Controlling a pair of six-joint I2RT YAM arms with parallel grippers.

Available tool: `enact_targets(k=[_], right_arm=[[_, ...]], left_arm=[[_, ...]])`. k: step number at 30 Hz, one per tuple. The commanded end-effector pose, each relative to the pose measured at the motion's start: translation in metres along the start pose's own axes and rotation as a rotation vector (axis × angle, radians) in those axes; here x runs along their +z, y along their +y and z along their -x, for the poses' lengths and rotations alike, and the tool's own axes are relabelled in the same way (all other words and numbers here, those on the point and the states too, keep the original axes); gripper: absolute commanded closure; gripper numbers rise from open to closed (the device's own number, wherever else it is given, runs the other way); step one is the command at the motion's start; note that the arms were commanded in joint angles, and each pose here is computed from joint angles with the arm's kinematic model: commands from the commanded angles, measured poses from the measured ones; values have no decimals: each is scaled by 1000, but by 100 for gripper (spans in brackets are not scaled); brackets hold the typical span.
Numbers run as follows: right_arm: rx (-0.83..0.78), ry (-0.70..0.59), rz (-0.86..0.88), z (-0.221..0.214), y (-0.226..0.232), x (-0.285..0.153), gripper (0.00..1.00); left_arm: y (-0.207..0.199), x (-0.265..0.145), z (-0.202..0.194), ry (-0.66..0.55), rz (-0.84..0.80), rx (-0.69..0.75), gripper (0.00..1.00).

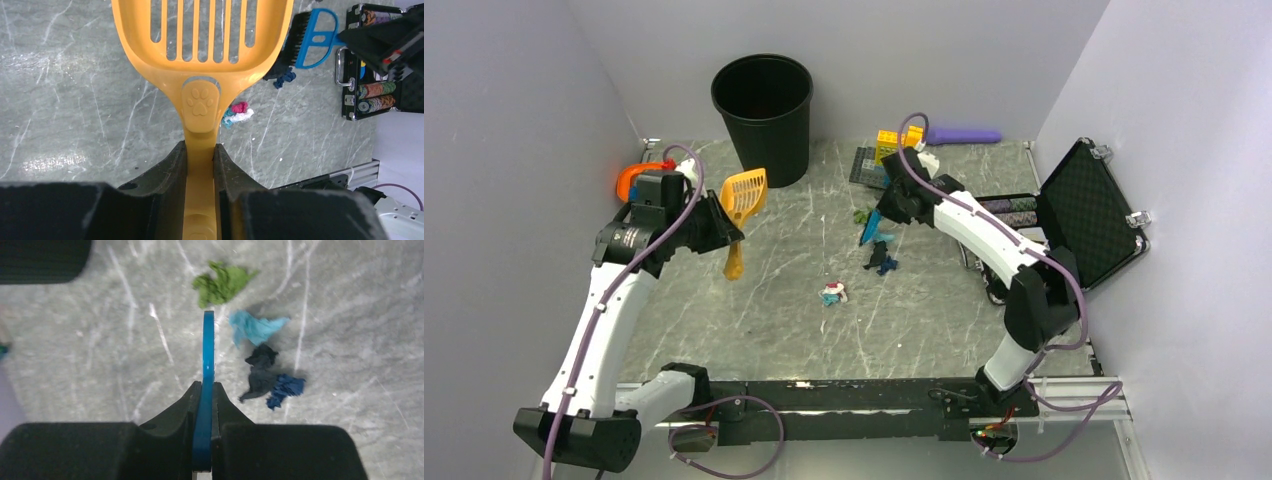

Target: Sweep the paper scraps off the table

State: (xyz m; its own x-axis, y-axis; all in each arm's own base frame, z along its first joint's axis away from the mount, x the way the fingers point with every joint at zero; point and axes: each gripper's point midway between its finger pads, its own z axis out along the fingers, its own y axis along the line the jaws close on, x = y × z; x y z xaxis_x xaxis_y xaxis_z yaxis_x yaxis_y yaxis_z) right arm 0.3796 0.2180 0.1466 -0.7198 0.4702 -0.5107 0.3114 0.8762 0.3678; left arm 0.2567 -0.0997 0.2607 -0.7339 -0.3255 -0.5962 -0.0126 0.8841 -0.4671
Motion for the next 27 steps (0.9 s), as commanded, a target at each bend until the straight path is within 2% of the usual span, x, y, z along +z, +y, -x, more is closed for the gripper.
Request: enact_targets(k=[1,6,12,18,22,27], right_arm=[[88,-117,119,44,26,-12,100],[161,-101,145,66,42,9,100],[216,-43,153,62,54,47,100],[257,-7,5,45,16,76,100],[315,71,-65,28,-15,62,100],[316,97,57,23,-11,13,100]], left_arm=[[-11,3,6,-17,-55,11,100],[-7,9,-4,20,-48,15,100],[-1,9,-16,51,-34,32,100],[-6,11,-26,79,-64,23,100],[-8,13,-30,91,-76,19,100],[-6,16,-33,100,-71,32,100]])
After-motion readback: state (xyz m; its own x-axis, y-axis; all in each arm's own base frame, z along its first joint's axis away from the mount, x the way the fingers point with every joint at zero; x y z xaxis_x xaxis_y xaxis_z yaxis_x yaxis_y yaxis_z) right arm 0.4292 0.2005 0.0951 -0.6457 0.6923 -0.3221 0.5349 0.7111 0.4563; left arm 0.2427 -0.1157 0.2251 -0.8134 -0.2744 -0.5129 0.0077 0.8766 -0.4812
